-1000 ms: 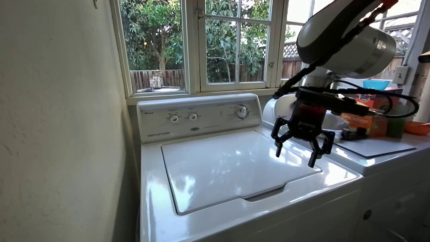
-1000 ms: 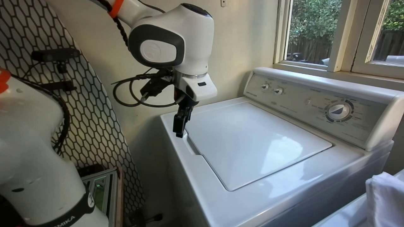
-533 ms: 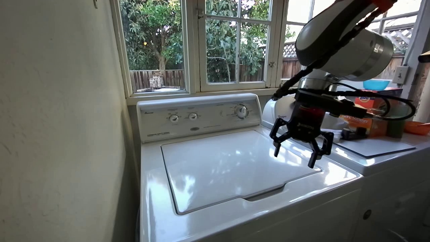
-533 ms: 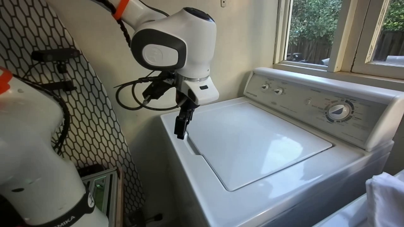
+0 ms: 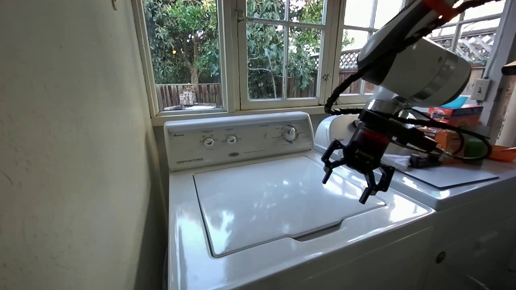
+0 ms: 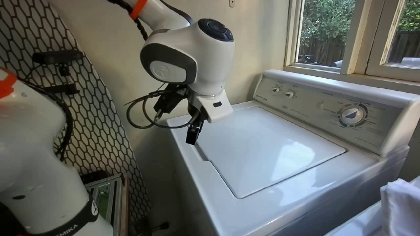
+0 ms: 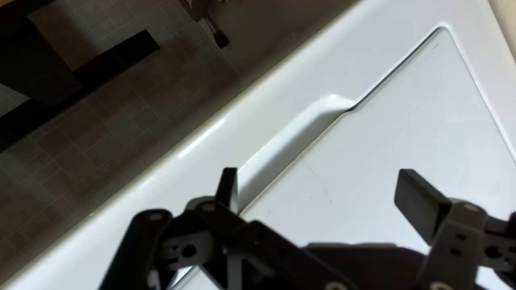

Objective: Open the washing machine on the left.

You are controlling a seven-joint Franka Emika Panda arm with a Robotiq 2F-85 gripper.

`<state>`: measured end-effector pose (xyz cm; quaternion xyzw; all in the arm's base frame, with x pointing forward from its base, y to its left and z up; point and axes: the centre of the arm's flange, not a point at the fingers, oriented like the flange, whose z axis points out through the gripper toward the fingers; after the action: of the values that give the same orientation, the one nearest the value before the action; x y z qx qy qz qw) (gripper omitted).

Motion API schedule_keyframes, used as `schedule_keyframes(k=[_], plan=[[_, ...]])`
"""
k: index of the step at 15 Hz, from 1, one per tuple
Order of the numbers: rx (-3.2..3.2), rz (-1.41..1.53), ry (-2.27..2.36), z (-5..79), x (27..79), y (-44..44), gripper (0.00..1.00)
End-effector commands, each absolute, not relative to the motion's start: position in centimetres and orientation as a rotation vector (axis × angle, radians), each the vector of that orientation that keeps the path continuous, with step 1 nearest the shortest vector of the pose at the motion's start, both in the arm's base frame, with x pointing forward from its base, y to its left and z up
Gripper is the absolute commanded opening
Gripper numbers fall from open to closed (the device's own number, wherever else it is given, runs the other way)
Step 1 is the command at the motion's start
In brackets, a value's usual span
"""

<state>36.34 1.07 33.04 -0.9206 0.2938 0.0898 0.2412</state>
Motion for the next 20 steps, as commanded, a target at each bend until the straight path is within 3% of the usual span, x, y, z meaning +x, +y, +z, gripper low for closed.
schedule_keyframes(k=[1, 9, 10, 20], plan=[[-2.423, 0.176, 0.798, 29.2, 33.8, 1.2, 1.00], [-2.372, 0.222, 0.780, 24.2, 32.8, 2.7, 1.00], [-2.387, 0.254, 0.780, 26.5, 36.7, 1.4, 1.00], [-2.253, 0.214, 0.875, 24.6, 37.0, 3.1, 1.00]])
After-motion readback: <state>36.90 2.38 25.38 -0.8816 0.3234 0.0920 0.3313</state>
